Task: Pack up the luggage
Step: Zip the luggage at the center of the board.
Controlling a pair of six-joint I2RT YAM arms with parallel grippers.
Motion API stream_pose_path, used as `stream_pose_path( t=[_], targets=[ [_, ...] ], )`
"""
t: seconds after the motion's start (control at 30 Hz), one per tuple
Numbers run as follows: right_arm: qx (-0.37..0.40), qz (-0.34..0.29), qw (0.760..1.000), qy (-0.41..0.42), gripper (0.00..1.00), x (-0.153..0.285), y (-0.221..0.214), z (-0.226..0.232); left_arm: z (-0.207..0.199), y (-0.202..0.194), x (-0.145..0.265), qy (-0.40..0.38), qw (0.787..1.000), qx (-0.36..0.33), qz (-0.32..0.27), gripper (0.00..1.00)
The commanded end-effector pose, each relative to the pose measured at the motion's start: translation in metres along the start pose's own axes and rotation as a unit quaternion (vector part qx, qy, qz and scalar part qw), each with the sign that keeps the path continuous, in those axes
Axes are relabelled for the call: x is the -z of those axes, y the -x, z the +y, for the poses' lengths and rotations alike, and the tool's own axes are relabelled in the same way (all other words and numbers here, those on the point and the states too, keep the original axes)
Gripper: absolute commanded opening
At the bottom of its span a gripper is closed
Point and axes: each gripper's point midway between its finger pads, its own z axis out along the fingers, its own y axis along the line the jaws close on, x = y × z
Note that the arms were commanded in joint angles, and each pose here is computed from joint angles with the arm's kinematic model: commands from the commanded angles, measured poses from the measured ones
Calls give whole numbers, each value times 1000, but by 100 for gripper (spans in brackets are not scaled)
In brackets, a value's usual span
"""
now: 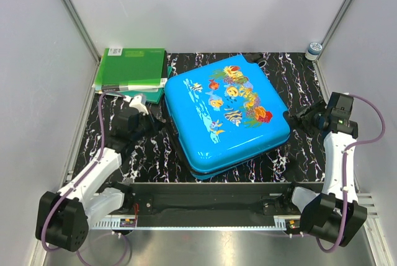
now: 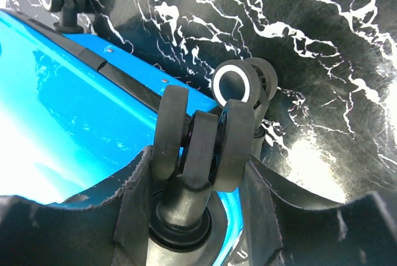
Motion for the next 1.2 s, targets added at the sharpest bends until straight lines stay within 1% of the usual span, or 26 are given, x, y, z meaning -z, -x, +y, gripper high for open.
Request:
stream_pose_path(
  t=[0.0, 0.07, 0.1, 0.17, 0.3, 0.63, 0.7, 0.93, 1.07, 1.17],
  targets=[
    [76, -65, 995, 28, 0, 7, 34, 16, 46, 67, 6, 110, 986, -11, -122, 0],
    [76, -58, 995, 35, 0, 6, 32, 19, 46, 61, 5, 103, 987, -11, -119, 0],
    [75, -55, 995, 46, 0, 6, 32, 24, 42, 66, 4, 92, 987, -14, -128, 0],
    [75, -50, 995, 53, 0, 4, 31, 27, 41, 63, 1, 87, 988, -19, -123, 0],
    [76, -50, 994, 62, 0, 7, 34, 33, 46, 69, -3, 104, 987, -15, -125, 0],
    [77, -49, 994, 61, 0, 7, 31, 30, 53, 112, -9, 137, 979, -17, -153, 0],
    [76, -48, 994, 61, 0, 7, 31, 30, 58, 116, -11, 145, 978, -15, -152, 0],
    [78, -47, 994, 63, 0, 7, 31, 31, 73, 147, -24, 163, 974, -16, -154, 0],
    [80, -46, 994, 61, 0, 5, 31, 30, 73, 158, -38, 150, 977, -22, -149, 0],
    [82, -44, 994, 62, 0, 4, 30, 30, 64, 167, -43, 129, 980, -25, -151, 0]
  ],
)
